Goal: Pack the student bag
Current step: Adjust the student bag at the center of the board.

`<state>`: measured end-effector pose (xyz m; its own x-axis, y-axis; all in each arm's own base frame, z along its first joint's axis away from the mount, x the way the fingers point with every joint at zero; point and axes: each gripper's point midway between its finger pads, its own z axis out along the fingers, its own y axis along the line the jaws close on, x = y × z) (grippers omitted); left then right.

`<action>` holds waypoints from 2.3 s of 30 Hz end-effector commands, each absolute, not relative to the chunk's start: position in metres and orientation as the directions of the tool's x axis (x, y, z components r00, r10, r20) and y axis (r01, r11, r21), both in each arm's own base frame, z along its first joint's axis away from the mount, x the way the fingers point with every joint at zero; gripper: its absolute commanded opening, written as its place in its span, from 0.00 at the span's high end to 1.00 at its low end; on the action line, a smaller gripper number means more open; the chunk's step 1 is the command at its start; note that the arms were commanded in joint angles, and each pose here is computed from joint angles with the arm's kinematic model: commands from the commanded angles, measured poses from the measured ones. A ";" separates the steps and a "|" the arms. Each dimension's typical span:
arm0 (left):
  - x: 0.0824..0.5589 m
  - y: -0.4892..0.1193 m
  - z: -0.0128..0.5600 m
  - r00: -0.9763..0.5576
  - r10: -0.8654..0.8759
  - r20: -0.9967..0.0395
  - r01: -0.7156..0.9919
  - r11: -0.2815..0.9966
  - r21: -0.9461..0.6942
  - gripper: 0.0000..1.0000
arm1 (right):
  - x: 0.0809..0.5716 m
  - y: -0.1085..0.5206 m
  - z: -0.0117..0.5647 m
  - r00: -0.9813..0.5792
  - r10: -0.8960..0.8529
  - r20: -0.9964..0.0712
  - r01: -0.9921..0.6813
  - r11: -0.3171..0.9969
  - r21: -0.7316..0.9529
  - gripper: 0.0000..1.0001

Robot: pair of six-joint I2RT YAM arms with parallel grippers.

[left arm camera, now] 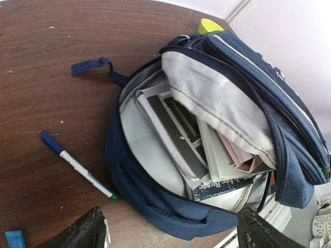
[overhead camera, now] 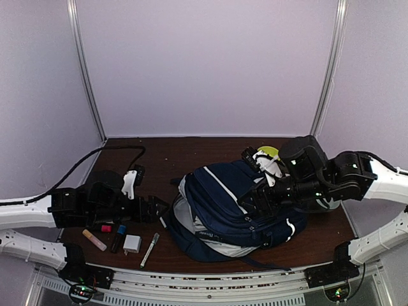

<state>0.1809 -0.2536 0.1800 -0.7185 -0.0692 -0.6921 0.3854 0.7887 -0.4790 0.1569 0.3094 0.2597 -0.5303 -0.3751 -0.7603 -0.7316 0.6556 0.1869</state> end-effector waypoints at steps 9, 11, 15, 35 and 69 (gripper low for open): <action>0.195 -0.323 0.258 -0.740 -0.112 -0.663 0.422 0.690 -0.588 0.11 | 0.174 0.292 0.194 -0.688 -0.220 -0.692 -0.514 0.821 0.249 0.48; 0.196 -0.333 0.238 -0.770 -0.087 -0.632 0.402 0.703 -0.587 0.14 | 0.173 0.293 0.177 -0.715 -0.221 -0.663 -0.493 0.832 0.255 0.49; 0.192 -0.346 0.193 -0.833 -0.057 -0.551 0.348 0.719 -0.601 0.23 | 0.168 0.291 0.152 -0.749 -0.227 -0.622 -0.470 0.844 0.258 0.50; 0.144 -0.281 0.093 -0.911 -0.077 -0.406 0.156 0.845 -0.512 1.00 | 0.207 0.258 0.194 -0.697 -0.120 -0.707 -0.346 0.920 0.185 0.39; 0.190 -0.227 0.226 -0.660 0.012 -0.751 0.304 0.919 -0.251 0.13 | 0.130 0.237 0.116 -0.865 0.158 -0.476 -0.140 0.836 0.531 0.49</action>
